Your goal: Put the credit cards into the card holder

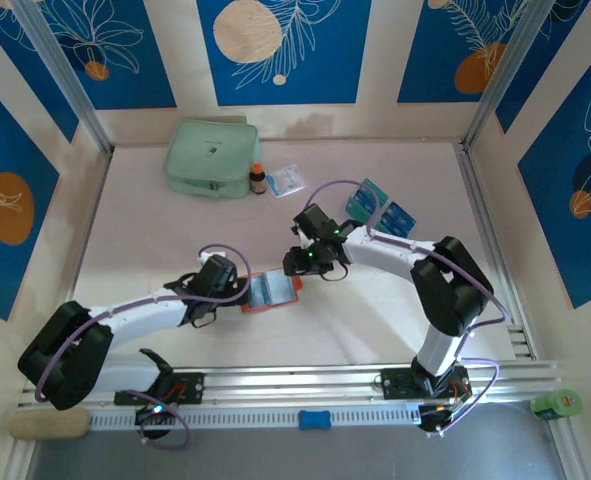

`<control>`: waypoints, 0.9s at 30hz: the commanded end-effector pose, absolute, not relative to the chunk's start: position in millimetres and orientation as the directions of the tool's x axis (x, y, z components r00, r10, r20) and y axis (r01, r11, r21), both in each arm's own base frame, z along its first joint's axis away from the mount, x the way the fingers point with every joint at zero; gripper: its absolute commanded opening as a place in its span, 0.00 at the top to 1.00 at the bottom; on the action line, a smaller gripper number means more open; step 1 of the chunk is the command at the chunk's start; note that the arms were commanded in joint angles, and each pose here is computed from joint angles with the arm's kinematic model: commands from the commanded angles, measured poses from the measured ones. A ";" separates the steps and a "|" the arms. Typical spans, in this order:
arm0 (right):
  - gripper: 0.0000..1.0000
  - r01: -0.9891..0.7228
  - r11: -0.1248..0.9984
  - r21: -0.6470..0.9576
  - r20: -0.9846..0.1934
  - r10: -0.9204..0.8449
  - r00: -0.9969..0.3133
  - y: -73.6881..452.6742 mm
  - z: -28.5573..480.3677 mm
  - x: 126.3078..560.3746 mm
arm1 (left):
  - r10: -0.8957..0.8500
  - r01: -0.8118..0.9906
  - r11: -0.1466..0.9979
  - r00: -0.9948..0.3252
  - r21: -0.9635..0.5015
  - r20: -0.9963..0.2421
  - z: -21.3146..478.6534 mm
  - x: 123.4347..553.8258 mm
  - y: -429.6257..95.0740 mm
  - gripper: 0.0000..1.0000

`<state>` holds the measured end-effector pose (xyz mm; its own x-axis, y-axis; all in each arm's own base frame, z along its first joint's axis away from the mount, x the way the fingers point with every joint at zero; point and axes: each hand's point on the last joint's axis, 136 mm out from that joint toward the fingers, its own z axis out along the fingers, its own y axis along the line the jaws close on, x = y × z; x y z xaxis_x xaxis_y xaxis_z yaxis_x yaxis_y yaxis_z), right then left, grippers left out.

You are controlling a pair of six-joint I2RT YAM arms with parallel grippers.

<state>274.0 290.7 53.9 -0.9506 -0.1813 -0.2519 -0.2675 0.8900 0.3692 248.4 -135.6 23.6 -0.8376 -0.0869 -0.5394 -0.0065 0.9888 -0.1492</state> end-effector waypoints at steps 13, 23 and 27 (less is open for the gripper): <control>1.00 -0.197 0.933 0.302 -0.185 -0.145 -0.972 249.1 25.7 265.0 | -0.077 0.041 0.980 -0.829 -0.197 -0.554 40.9 261.8 -152.0 0.00; 0.75 -0.174 0.930 0.323 -0.186 -0.118 -0.975 237.8 30.6 260.0 | -0.058 0.051 0.981 -0.841 -0.185 -0.537 30.3 260.8 -153.1 0.00; 0.66 -0.184 0.917 0.354 -0.227 -0.106 -0.968 243.9 53.9 264.5 | -0.053 0.050 0.983 -0.846 -0.179 -0.530 25.7 260.1 -152.6 0.00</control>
